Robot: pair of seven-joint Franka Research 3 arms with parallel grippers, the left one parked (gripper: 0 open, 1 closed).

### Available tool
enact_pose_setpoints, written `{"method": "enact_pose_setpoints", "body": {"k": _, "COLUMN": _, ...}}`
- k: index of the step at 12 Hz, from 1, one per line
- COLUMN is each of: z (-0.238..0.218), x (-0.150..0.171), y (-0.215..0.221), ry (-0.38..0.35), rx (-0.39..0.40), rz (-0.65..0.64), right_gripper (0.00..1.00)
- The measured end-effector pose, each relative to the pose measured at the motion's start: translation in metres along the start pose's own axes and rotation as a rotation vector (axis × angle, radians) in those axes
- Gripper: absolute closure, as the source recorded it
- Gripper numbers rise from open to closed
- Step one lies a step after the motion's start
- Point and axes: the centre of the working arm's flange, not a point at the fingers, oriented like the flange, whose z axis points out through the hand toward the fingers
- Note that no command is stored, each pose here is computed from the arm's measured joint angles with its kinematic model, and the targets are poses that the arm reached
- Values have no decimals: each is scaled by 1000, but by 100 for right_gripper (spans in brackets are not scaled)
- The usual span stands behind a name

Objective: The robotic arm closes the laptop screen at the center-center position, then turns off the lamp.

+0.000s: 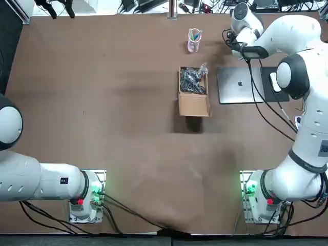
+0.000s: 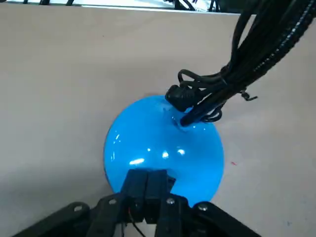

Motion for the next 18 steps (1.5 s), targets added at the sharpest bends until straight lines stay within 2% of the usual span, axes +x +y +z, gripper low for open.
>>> {"method": "enact_pose_setpoints", "body": {"k": 18, "z": 3, "x": 1, "y": 6, "ry": 8, "rx": 15, "rz": 8, "right_gripper": 98}}
